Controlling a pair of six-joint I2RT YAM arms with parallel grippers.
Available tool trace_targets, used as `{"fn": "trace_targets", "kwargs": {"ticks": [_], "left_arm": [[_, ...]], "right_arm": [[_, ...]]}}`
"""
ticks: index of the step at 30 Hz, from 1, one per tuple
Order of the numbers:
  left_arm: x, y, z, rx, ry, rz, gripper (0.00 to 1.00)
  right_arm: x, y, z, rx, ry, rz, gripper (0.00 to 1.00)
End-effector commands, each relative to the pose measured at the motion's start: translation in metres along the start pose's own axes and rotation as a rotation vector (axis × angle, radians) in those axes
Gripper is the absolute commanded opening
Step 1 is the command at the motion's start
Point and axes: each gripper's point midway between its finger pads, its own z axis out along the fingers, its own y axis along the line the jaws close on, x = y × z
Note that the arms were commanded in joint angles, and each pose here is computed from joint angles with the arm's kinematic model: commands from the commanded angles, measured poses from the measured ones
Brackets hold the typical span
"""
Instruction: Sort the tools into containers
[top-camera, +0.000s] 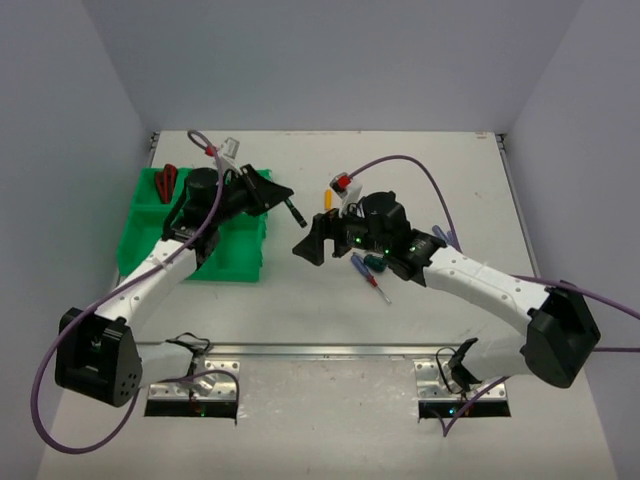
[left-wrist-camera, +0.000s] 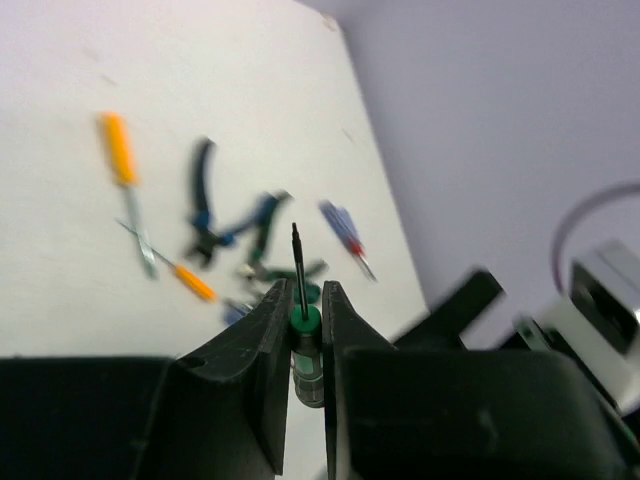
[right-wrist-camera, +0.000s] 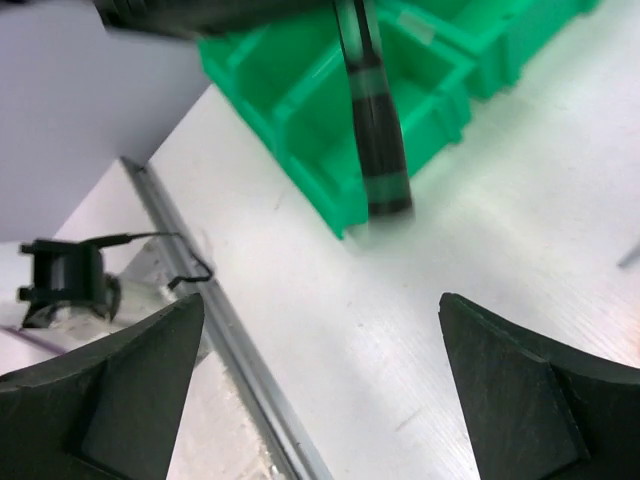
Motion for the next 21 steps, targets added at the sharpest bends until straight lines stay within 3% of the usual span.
{"fn": "trace_targets", "kwargs": {"ticks": [1,2,6,8,11,15,21], "left_arm": [[-0.108,0.128,-0.074,-0.916,-0.358,0.192,0.0],[-0.129,0.149,-0.094,-1.045,-0.41,0.204,0.0],[-0.182,0.201,-0.138,-1.22,-0.505,0.088,0.0],[-0.21,0.206,-0.134,-1.246,-0.578,0.109,0.0],[-0.231,0.227,-0.117,-1.273,-0.541,0.149,0.0],[-0.217,0.282,-0.098,-1.383,-0.381,0.177,0.0],[-0.196,0.298,-0.069,-1.266,-0.32,0.121,0.04]], "right_arm": [[0.001,-0.073,-0.042,0.457,-0.009,0.05,0.99],[0.004,-0.078,-0.047,0.485,-0.007,0.066,0.99],[0.016,-0.08,-0.065,0.494,0.002,0.042,0.99],[0.026,-0.083,-0.07,0.5,0.014,0.043,0.99],[0.039,-0.08,-0.072,0.469,0.041,0.047,0.99],[0.052,-0.076,-0.074,0.435,0.076,0.048,0.99],[0.058,-0.077,-0.071,0.427,0.097,0.038,0.99]]}}
